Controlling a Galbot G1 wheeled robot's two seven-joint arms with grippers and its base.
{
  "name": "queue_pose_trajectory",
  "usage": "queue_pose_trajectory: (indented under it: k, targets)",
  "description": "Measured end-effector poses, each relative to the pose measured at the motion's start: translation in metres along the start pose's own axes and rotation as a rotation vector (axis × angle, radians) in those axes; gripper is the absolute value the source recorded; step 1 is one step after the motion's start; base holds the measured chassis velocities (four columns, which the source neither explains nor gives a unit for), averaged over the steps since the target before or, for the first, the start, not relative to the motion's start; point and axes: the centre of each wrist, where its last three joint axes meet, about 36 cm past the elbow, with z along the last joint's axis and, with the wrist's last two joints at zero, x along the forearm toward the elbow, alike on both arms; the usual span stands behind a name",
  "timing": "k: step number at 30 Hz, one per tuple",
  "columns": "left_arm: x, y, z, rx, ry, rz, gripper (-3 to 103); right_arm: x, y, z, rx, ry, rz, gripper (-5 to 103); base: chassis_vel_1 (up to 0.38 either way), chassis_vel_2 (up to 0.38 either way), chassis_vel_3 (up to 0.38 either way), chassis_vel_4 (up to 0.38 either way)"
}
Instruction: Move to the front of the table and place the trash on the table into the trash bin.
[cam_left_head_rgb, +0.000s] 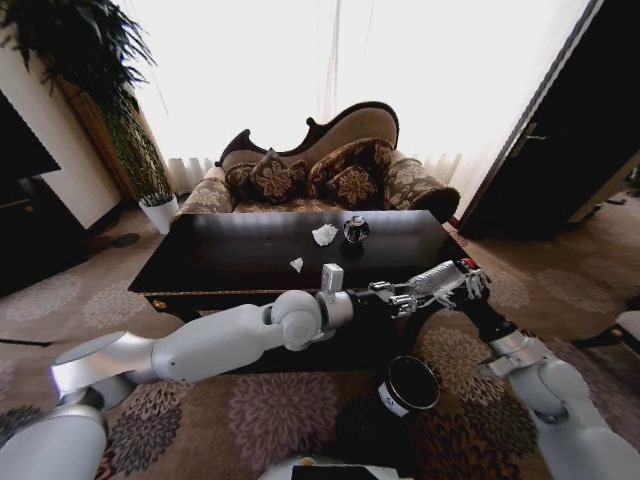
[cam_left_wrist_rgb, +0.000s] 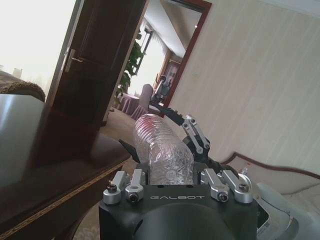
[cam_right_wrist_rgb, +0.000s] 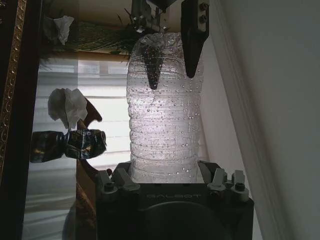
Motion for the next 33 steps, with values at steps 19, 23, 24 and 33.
queue_pose_trajectory:
  k: [19, 23, 24, 33]
  targets:
    - [0.013, -0.001, 0.005, -0.018, -0.010, -0.017, 42, 0.002, 0.004, -0.005, -0.021, -0.001, -0.002, 25, 0.000, 0.000, 0.000, 0.000]
    - [0.014, -0.001, 0.005, -0.041, -0.019, -0.032, 41, 0.002, 0.004, -0.005, -0.023, 0.000, 0.000, 25, 0.000, 0.000, 0.000, 0.000]
    - [0.014, -0.001, 0.005, -0.041, -0.019, -0.032, 41, 0.002, 0.004, -0.005, -0.023, 0.000, 0.000, 25, 0.000, 0.000, 0.000, 0.000]
    - [0.021, -0.004, -0.013, -0.084, -0.068, -0.073, 79, 0.006, 0.007, -0.003, -0.030, 0.013, -0.008, 23, 0.000, 0.000, 0.000, 0.000]
